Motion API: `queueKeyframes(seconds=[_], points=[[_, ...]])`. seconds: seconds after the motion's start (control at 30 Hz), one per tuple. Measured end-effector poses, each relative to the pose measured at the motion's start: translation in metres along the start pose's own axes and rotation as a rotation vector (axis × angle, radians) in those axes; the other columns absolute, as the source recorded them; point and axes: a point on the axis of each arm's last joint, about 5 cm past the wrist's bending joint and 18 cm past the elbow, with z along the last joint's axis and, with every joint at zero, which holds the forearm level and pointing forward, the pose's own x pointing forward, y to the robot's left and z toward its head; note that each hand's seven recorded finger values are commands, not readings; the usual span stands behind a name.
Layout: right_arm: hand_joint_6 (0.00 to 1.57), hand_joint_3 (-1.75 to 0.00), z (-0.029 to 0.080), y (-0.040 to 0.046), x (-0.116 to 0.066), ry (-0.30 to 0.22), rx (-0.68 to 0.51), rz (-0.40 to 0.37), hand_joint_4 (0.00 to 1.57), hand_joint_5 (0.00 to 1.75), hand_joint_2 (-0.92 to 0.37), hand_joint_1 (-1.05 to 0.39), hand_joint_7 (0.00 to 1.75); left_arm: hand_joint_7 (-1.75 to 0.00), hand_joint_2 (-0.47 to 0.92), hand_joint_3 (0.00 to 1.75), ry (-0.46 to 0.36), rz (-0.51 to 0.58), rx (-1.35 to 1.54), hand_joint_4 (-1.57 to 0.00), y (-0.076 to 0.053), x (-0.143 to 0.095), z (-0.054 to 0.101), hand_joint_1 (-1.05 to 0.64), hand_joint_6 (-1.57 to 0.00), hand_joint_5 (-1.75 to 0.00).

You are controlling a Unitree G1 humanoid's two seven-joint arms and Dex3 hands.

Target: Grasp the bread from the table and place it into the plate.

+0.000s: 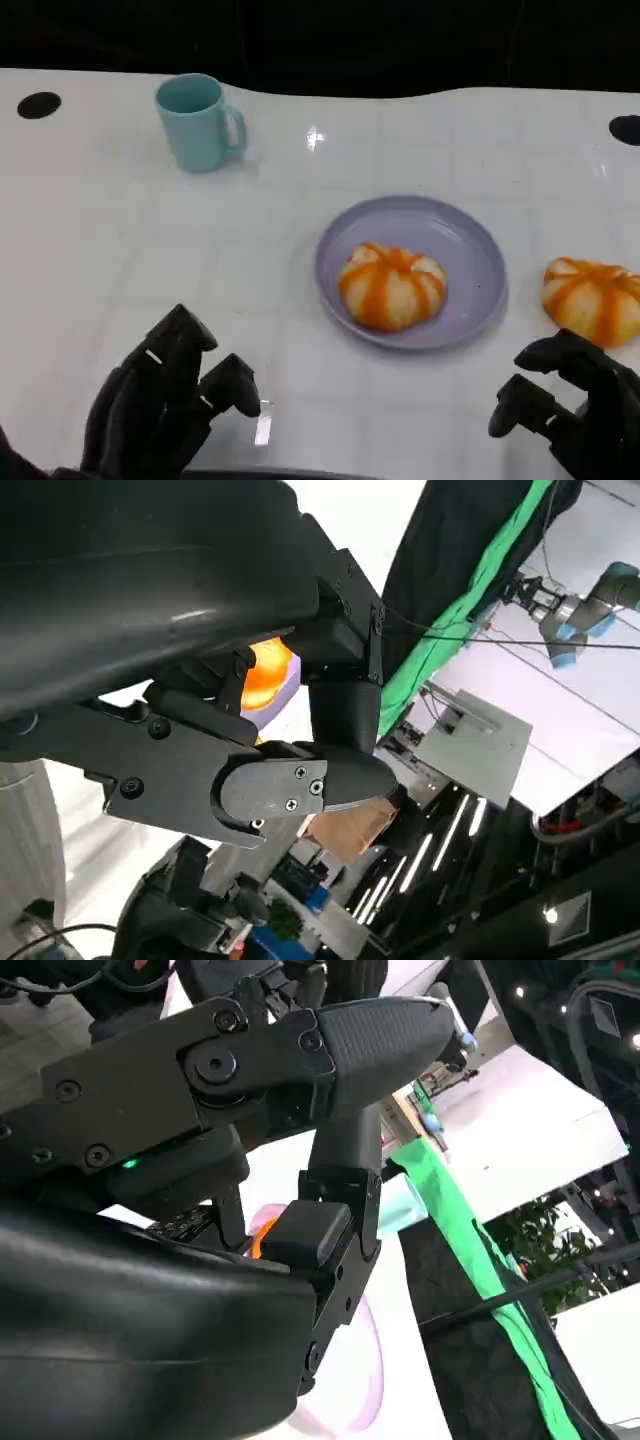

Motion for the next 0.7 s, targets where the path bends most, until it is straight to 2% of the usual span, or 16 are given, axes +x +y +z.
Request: queueKeyframes(seconds=[0.43,0.7], points=[[0.86,-0.22,-0.0006,-0.0022,0.0011,-0.001,0.0,-0.001,0.76,1.49,-0.92,-0.52,0.9,-1.75,0.92,0.42,0.045,0.018,0.023,-0.84,-0.0007,-0.0004,-0.0025,-0.51,-0.6,-1.75],[0.85,-0.23,-0.0006,-0.0033,0.0029,-0.003,-0.003,0.003,0.74,1.49,-0.92,-0.52,0.92,-1.75,0.92,0.43,0.06,0.035,0.011,-0.82,0.0013,-0.0009,-0.0057,-0.52,-0.59,-1.75]])
